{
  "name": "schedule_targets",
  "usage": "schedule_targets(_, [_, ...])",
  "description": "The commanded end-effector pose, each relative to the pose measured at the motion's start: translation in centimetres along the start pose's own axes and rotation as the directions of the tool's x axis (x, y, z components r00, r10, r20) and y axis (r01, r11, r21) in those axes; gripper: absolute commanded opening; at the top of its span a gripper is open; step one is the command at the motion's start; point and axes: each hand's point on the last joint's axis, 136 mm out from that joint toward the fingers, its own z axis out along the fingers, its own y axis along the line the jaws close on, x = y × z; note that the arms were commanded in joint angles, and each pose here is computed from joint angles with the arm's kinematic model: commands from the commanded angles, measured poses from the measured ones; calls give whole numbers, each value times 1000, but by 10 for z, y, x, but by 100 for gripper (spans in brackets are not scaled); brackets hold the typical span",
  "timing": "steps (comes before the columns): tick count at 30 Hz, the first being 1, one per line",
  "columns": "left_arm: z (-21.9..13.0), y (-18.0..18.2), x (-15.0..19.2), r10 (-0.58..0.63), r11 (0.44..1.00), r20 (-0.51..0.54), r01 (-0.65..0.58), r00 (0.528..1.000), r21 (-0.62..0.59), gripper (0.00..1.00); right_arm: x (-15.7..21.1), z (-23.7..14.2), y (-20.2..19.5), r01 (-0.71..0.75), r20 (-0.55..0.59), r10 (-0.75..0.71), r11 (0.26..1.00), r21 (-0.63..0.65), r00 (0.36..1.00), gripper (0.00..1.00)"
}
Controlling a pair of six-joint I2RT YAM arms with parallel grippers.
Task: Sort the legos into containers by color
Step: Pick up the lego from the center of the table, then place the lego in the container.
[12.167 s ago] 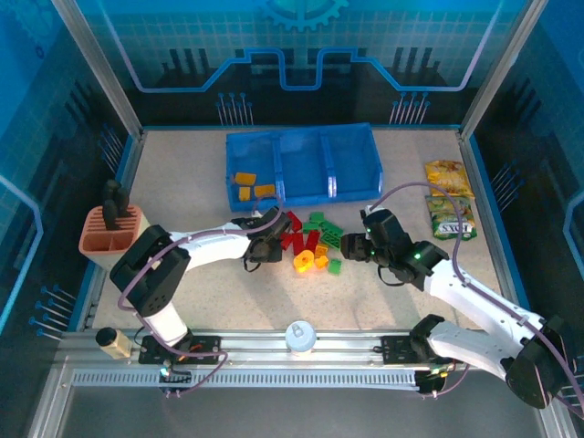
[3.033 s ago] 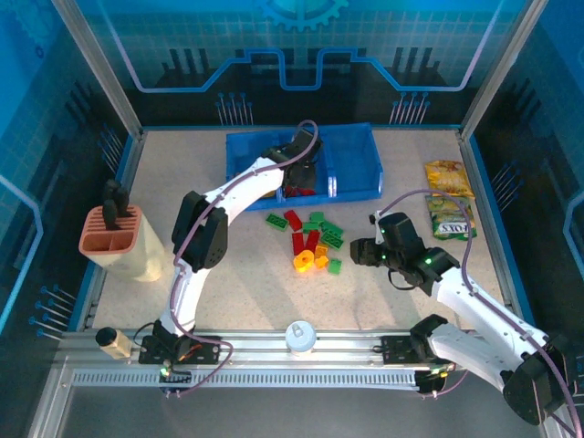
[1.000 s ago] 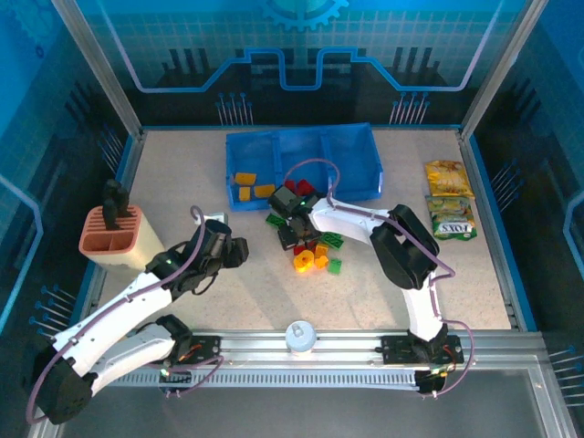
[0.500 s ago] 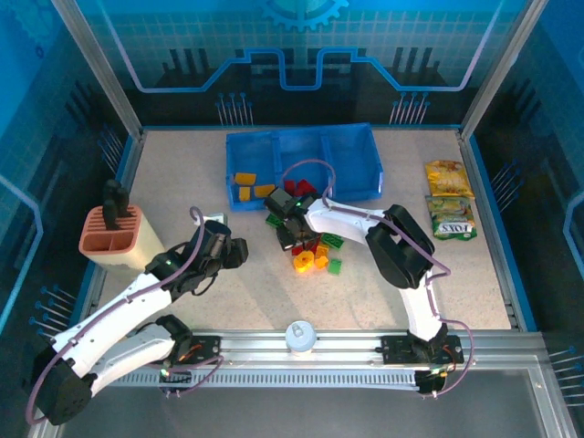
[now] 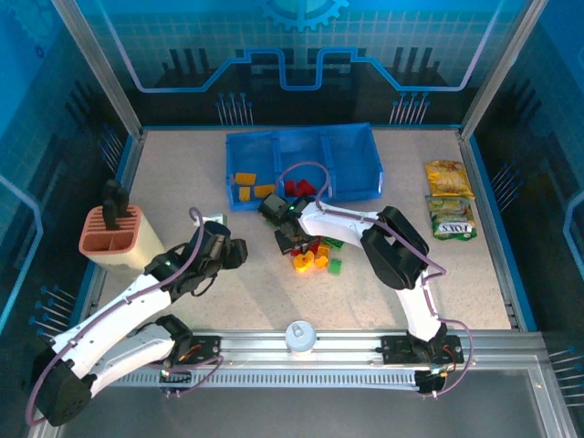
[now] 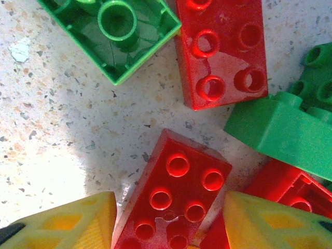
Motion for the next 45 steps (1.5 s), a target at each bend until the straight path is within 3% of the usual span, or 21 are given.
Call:
schedule_targets(1, [0, 7, 4, 1, 1000, 2, -1, 1000, -23, 57, 19, 19, 6, -5, -71, 5, 1000, 2, 997, 57])
schedule_targets(9, [2, 7, 5, 2, 1000, 1, -2, 1000, -22, 57, 19, 24, 16, -3, -88, -1, 999, -43, 996, 51])
schedule_targets(16, [2, 6, 4, 6, 1000, 6, -6, 1000, -22, 57, 9, 2, 13, -3, -35, 1, 999, -53, 999, 29])
schedule_targets(21, [0, 3, -1, 14, 1000, 18, -14, 1000, -16, 57, -20, -45, -2, -2, 85, 8, 997, -74, 996, 28])
schedule_targets(27, [-7, -14, -6, 33, 996, 43, -36, 999, 82, 57, -67, -91, -63, -91, 217, 107, 992, -85, 970, 31])
schedule_targets(33, [-6, -30, 3, 55, 987, 36, -60, 998, 147, 57, -108, -78, -95, -169, 205, 203, 970, -172, 958, 32])
schedule_targets(45, [-10, -36, 24, 112, 982, 3, -111, 994, 150, 57, -168, -37, -97, -152, 179, 173, 981, -123, 969, 34])
